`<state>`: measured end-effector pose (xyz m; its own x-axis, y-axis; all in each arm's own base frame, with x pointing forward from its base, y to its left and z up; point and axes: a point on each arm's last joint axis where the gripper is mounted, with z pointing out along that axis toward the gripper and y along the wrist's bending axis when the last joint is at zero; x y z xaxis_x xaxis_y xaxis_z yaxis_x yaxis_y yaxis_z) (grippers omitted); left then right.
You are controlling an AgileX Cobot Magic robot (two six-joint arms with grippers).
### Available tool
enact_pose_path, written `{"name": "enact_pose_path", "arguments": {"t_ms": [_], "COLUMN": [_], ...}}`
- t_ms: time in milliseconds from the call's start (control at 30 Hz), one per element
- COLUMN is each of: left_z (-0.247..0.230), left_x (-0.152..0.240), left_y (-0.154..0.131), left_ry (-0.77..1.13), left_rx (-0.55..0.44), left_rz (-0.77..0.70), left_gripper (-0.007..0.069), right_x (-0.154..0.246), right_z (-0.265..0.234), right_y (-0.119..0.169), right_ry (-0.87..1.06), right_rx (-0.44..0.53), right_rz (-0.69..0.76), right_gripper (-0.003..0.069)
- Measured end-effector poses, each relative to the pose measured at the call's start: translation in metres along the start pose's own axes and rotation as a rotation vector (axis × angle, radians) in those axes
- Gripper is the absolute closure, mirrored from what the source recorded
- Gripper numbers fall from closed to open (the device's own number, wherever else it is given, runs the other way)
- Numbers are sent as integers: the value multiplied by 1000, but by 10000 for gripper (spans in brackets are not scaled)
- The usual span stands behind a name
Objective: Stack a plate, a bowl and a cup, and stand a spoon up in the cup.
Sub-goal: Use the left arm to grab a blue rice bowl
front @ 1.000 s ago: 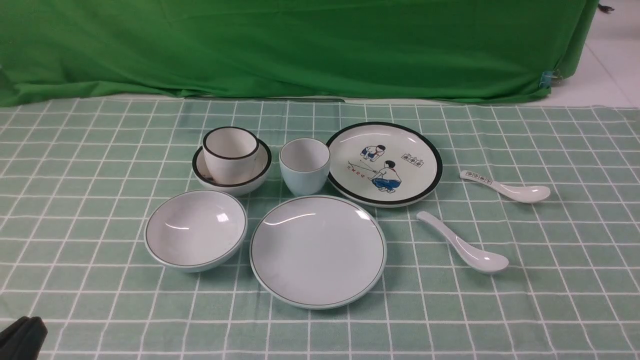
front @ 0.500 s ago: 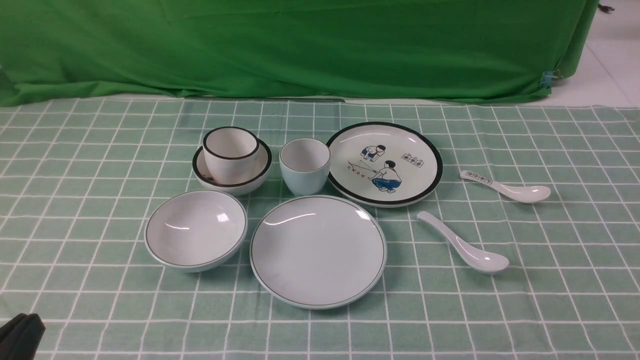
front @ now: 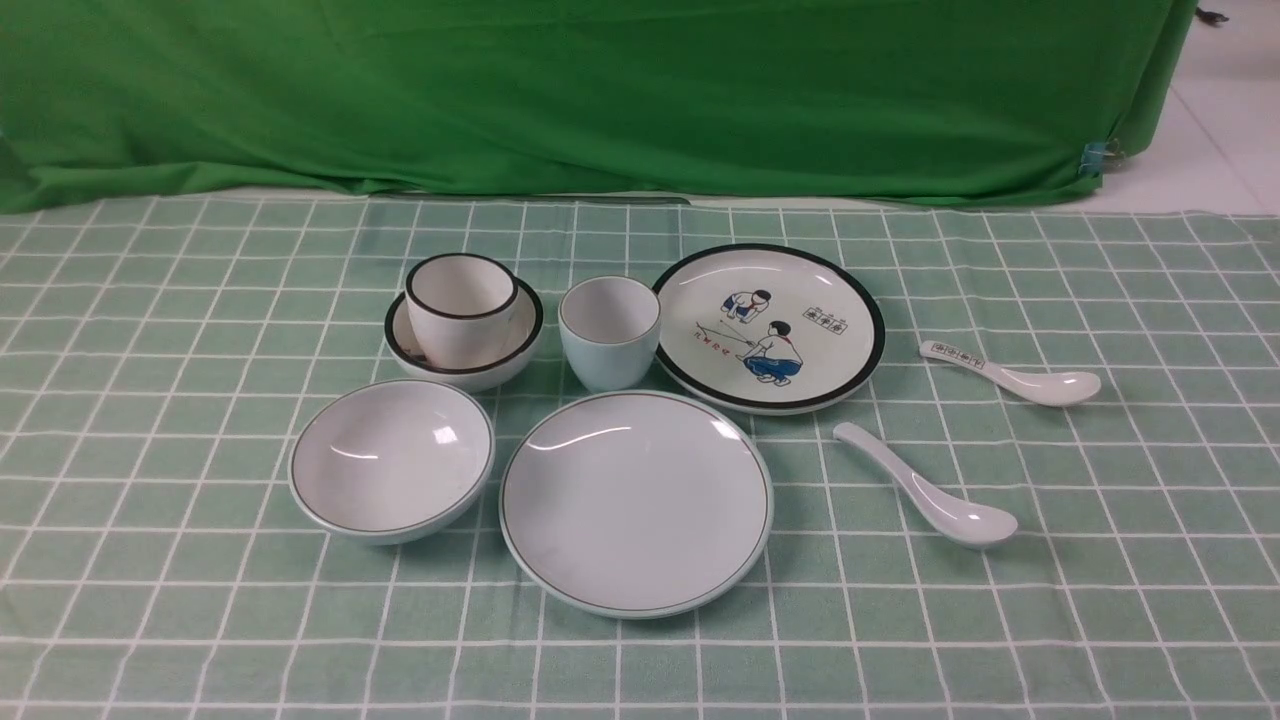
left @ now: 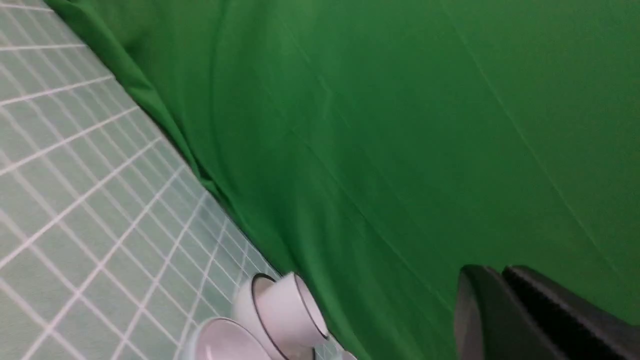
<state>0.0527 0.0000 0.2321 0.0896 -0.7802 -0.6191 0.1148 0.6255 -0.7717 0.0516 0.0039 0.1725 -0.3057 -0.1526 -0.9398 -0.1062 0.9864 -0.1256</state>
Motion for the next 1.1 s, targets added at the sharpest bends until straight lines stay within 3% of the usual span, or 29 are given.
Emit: {"name": "enact_pose_path", "arguments": {"t_ms": [33, 67, 133, 233, 333, 533, 800, 867, 967, 1100], "left_z": [-2, -2, 3, 27, 52, 118, 159, 156, 146, 140], "left_x": [-11, -11, -24, -32, -28, -9, 36, 49, 63, 67], "left_y": [-25, -25, -53, -80, -87, -86, -84, -90, -101, -109], "left_ry": [56, 60, 176, 459, 642, 915, 1253, 1318, 1394, 1440], "left_rx": [60, 59, 85, 62, 41, -1, 181, 238, 303, 315], "left_rz": [121, 122, 289, 554, 663, 680, 733, 792, 874, 967], "left_gripper": [608, 608, 608, 608, 608, 608, 608, 608, 608, 608], "right_x": [0, 0, 0, 0, 0, 0, -3, -9, -20, -32], "right_z": [0, 0, 0, 0, 0, 0, 0, 0, -2, -6], "right_y": [0, 0, 0, 0, 0, 0, 0, -1, -3, -5], "right_ry": [0, 0, 0, 0, 0, 0, -31, -95, -225, -368], "right_rx": [0, 0, 0, 0, 0, 0, 5, 11, 0, -42], "right_rz": [0, 0, 0, 0, 0, 0, 5, 70, 284, 559], "right_gripper": [418, 418, 418, 418, 418, 418, 418, 418, 418, 423]}}
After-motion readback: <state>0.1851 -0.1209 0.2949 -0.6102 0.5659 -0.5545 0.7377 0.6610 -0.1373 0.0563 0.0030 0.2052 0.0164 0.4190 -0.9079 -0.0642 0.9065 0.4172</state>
